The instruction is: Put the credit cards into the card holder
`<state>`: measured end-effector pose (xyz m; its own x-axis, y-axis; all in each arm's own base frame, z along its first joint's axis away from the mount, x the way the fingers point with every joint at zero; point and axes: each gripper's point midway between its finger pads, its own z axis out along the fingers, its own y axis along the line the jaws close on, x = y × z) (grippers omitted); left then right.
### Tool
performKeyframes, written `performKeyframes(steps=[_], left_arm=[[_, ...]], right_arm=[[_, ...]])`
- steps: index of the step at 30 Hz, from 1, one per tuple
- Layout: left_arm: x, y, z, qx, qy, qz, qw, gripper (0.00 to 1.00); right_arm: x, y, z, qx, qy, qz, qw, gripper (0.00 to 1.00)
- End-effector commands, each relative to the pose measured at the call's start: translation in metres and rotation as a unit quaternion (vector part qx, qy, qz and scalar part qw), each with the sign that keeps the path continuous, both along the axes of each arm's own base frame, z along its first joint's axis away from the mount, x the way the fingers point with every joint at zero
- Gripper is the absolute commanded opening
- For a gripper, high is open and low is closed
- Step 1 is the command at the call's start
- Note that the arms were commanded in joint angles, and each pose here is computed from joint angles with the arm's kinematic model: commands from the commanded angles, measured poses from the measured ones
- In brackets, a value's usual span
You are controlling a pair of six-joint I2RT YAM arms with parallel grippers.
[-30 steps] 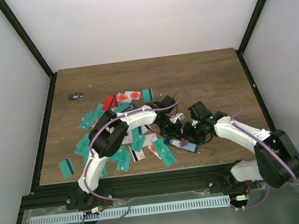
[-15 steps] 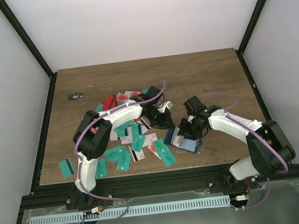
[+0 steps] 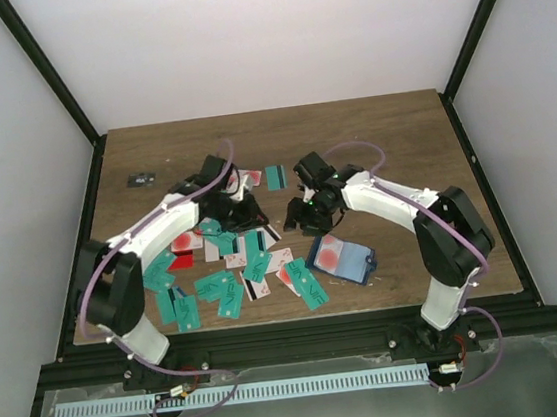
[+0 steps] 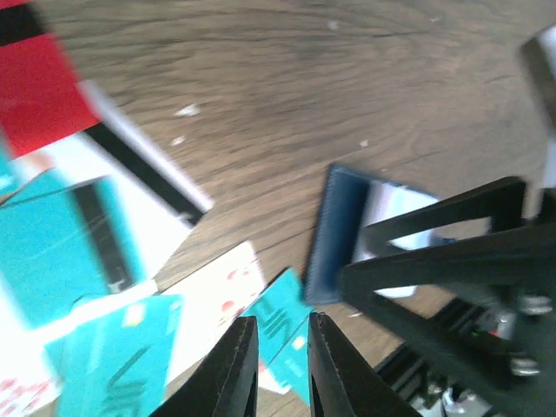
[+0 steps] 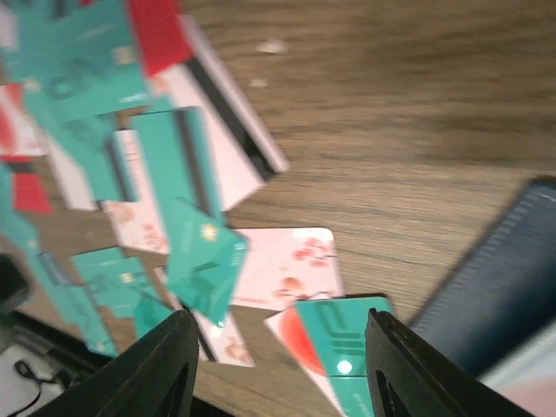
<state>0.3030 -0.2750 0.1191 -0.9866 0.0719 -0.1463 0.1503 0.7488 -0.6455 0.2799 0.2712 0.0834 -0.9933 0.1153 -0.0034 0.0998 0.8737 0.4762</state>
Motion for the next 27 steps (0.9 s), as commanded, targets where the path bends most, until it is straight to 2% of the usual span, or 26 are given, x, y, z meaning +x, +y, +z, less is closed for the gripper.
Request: performKeyframes(steps=[1, 6, 10, 14, 21, 27], left_arm=[[-0.018, 0.049, -0.014, 0.091, -0.02, 0.029, 0.995, 0.23], [-0.052, 0.09, -0.037, 0.161, -0.009, 0.06, 0.985, 0.41], [-0.071, 0.106, -0.048, 0.175, -0.004, 0.078, 0.981, 0.53], [-0.078, 0.106, -0.053, 0.165, -0.011, 0.086, 0.983, 0.55], [-0.09, 0.122, -0.084, 0.241, 0.01, 0.088, 0.967, 0.59], [-0.109, 0.113, -0.105, 0.264, 0.029, 0.076, 0.961, 0.59]], right_arm=[[0.004, 0.029, 0.039, 0.066, -0.047, 0.054, 0.995, 0.56], [-0.016, 0.023, 0.043, 0.095, -0.063, 0.076, 0.991, 0.6], [-0.043, 0.013, 0.038, 0.12, -0.061, 0.081, 0.988, 0.61], [-0.065, -0.001, 0.028, 0.124, -0.054, 0.078, 0.988, 0.61], [-0.088, -0.019, 0.02, 0.113, -0.05, 0.077, 0.989, 0.62], [-0.098, -0.028, 0.018, 0.11, -0.051, 0.08, 0.989, 0.62]])
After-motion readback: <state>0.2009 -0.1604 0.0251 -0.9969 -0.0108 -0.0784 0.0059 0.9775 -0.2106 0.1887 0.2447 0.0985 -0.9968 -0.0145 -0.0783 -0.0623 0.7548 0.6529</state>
